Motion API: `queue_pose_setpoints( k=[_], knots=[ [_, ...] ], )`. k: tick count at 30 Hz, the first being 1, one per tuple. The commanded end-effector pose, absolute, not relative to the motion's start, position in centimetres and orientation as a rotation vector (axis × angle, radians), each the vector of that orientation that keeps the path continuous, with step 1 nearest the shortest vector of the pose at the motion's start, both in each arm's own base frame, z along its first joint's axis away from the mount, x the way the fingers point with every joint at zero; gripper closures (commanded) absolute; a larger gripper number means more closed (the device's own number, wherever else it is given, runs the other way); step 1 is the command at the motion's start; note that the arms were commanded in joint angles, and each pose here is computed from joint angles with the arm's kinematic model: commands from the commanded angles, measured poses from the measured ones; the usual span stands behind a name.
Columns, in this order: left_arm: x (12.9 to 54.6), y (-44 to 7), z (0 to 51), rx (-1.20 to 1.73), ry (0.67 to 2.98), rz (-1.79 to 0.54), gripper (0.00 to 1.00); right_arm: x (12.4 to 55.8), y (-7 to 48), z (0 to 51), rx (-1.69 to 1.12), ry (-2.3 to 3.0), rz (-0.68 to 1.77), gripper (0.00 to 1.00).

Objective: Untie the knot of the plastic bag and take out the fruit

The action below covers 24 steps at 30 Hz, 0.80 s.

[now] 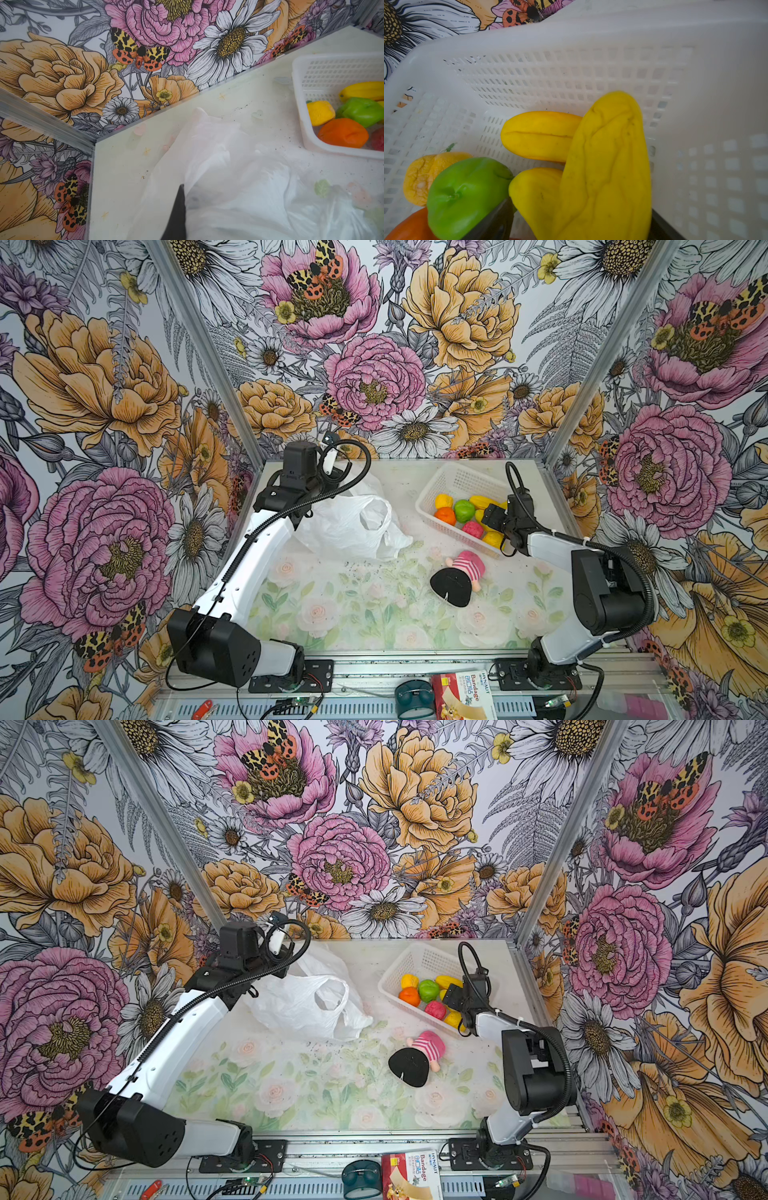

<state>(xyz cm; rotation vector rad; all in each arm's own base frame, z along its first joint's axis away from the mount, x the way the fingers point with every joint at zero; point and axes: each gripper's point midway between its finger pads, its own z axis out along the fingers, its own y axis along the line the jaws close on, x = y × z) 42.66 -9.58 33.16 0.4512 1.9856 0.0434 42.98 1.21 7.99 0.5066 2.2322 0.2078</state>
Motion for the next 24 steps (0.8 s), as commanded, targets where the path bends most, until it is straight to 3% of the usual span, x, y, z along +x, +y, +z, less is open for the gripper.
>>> queue_pose_setpoints(
  k=[1,16,17,18,19,20,21,24],
  knots=[
    [44.4,-10.8,34.8,0.424,1.938,-0.006,1.00,43.5,0.8,9.8,0.510,2.161,0.223,0.10],
    [46.6,-12.9,29.6,0.470,2.009,-0.032,1.00,43.4,0.9,10.0,0.503,2.148,0.240,0.10],
    [46.5,-12.9,29.9,0.469,2.001,-0.033,0.92,43.4,0.9,10.0,0.503,2.148,0.241,0.10],
    [46.3,-13.1,30.4,0.470,1.991,-0.036,0.73,43.4,0.9,10.1,0.502,2.145,0.243,0.10],
    [45.9,-13.2,31.0,0.470,1.978,-0.032,0.53,43.4,0.9,10.1,0.501,2.145,0.245,0.10],
    [45.6,-13.4,31.7,0.467,1.961,-0.023,0.24,43.3,0.9,10.1,0.501,2.145,0.246,0.09],
    [45.1,-13.5,32.6,0.471,1.941,-0.009,0.02,43.3,0.9,10.1,0.501,2.141,0.247,0.09],
    [43.1,-13.7,35.3,0.465,1.876,0.023,0.01,43.2,1.0,10.3,0.496,2.133,0.254,0.08]
  ],
)
